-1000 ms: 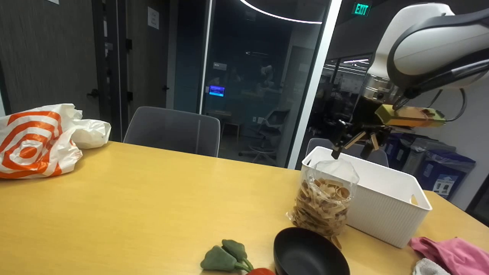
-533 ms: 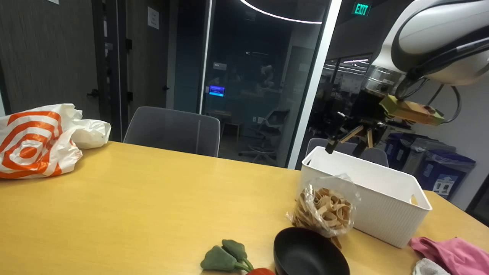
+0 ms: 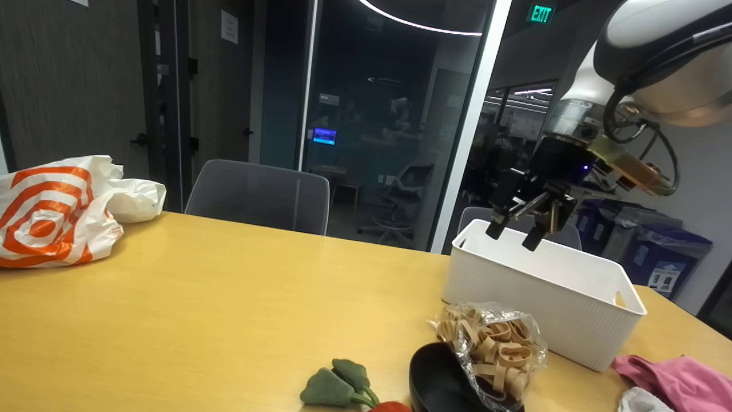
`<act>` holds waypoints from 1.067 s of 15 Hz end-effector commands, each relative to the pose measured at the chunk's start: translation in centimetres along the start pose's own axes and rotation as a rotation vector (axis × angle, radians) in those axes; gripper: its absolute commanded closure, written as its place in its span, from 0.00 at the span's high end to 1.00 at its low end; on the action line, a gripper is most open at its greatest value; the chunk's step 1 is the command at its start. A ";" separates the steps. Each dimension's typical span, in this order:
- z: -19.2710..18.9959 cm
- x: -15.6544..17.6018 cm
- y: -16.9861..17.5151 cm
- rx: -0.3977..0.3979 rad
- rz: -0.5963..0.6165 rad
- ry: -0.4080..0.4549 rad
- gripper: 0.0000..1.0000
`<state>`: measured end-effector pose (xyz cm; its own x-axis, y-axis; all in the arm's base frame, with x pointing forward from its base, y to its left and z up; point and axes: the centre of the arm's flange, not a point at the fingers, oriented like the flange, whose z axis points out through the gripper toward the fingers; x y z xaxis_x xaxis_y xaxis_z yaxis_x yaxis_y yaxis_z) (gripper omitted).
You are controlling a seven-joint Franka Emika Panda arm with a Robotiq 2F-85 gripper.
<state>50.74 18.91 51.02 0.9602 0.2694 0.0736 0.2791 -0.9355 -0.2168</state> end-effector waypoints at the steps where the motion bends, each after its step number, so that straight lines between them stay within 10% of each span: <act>1: 0.3 -1.4 -0.2 0.065 -0.045 -0.091 1.00; 16: 9.6 -7.1 -5.5 0.064 -0.177 -0.294 1.00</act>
<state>43.91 23.63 42.86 0.8566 0.4843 -0.1780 0.4171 -0.8531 -0.3134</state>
